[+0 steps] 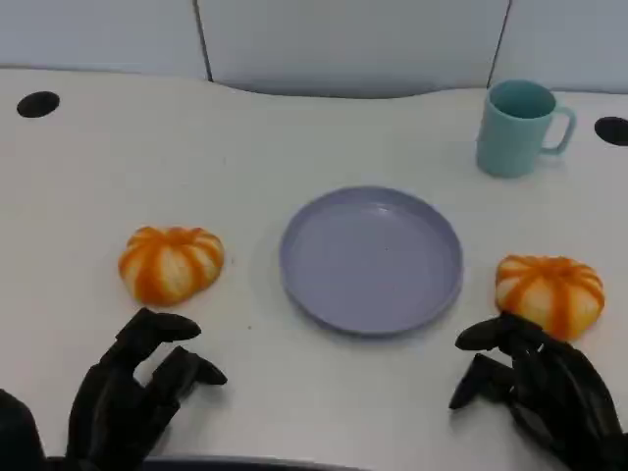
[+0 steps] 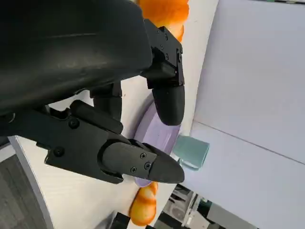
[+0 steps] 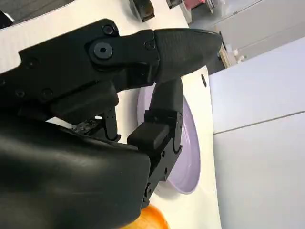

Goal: Grasp the bread from the table and place it into the plate.

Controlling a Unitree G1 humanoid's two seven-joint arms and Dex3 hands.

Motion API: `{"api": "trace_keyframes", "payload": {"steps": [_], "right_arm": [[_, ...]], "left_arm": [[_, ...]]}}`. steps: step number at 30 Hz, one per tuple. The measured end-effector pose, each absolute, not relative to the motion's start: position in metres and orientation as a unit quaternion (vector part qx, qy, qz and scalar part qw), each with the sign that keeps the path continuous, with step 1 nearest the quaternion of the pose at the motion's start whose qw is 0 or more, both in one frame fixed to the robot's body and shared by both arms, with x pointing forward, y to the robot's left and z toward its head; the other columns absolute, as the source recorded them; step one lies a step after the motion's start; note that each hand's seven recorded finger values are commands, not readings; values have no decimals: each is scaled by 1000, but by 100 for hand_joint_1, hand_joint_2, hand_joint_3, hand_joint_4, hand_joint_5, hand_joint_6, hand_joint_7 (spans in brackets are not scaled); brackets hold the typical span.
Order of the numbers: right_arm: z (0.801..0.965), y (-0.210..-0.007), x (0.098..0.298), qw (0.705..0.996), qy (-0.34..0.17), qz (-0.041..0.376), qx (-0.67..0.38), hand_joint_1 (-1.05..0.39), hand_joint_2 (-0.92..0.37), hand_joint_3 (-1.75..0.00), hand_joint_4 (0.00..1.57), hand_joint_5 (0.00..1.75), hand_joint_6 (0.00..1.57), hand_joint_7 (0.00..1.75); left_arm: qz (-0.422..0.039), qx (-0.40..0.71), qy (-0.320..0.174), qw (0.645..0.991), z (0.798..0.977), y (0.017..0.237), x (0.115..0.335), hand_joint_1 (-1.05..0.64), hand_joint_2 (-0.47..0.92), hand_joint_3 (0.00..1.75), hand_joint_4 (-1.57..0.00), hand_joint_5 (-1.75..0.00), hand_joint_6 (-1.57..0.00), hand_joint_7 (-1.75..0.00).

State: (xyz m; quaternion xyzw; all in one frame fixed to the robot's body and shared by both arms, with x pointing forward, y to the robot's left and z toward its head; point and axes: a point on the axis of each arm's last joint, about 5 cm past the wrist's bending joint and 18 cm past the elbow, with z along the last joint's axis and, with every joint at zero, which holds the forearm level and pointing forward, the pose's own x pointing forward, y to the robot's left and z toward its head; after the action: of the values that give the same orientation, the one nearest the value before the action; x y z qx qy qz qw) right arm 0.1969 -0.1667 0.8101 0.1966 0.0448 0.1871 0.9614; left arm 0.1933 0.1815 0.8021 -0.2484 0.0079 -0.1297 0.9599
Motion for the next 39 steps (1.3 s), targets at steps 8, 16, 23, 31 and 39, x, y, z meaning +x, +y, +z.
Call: {"api": "trace_keyframes", "payload": {"steps": [8,16,23,31,39], "right_arm": [[810,-167,197,961,44,190,199,-44,-92,-37,67,148,70,103],[810,-166,197,961,44,188,197,-45,-92,-36,68,148,71,103],[811,-166,195,962,47,183,200,-45,-92,-35,68,149,71,101],[812,-164,193,961,50,181,204,-44,-92,-36,67,150,71,103],[812,-163,193,960,53,180,206,-44,-92,-36,68,150,70,105]], "left_arm": [[-130,-249,8,960,802,182,193,-65,92,12,-34,-175,-24,-147],[-136,-174,-21,975,809,186,195,-58,92,25,-23,-174,-21,-140],[-155,-93,-74,981,824,191,201,-55,92,10,-17,-159,-30,-103],[-181,60,-123,974,854,202,213,-66,92,13,-15,-118,-43,-40],[-159,298,-165,926,886,213,224,-77,92,17,-2,-86,-34,-14]]}}
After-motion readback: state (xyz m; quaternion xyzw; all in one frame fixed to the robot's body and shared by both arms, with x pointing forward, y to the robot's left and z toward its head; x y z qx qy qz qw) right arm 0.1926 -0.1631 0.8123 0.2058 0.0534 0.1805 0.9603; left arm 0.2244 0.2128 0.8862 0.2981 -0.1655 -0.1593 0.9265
